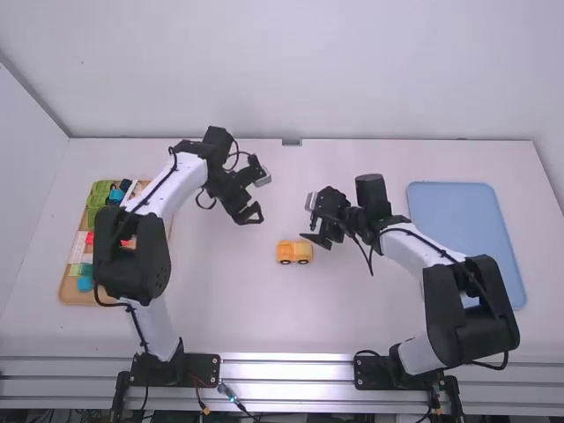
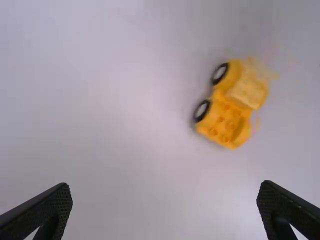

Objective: Assemble lego blocks to make yellow taxi

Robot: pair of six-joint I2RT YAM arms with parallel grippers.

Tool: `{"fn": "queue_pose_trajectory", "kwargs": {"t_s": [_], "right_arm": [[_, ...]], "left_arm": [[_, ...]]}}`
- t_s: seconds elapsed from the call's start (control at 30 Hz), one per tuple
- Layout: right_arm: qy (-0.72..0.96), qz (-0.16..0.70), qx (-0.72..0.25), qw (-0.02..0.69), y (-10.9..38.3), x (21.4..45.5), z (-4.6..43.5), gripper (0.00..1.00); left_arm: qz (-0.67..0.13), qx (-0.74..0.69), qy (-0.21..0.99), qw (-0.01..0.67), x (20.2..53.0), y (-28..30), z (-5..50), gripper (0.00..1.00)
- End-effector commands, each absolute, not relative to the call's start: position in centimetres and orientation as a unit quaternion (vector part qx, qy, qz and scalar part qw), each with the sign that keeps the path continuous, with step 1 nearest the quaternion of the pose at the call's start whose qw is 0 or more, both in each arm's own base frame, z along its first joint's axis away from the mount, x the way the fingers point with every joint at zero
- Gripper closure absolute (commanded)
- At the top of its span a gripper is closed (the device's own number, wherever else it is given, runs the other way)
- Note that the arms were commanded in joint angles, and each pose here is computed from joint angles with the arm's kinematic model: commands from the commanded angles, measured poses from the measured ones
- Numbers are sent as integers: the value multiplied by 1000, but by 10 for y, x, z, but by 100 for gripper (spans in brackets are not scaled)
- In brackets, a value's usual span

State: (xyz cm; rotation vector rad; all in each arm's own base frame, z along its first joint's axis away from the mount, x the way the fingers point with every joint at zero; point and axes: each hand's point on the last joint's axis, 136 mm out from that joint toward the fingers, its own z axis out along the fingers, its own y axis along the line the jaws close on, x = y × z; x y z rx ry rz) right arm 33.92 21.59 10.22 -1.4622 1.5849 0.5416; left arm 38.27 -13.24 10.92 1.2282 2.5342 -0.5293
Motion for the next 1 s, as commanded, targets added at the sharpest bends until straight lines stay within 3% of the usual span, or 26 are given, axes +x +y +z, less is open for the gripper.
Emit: {"fn": "queue_pose_trajectory", "kwargs": {"t_s": [0.0, 0.27, 0.63, 0.8, 0.97], "right_arm": [[642, 224, -576, 454, 218, 344, 115, 1], [675, 202, -532, 470, 213, 364, 122, 1], [691, 174, -509, 483, 207, 379, 125, 1], [688, 175, -500, 496, 208, 384, 134, 1], [685, 174, -501, 500, 209, 387, 140, 3]], "left_arm": [[-95, 375, 914, 123, 392, -87, 123, 1], [-29, 290, 955, 46, 370, 10, 119, 1], [-49, 223, 972, 49, 345, 106, 116, 1], [25, 170, 984, 47, 342, 164, 101, 1], [92, 152, 984, 2, 324, 198, 86, 1]]}}
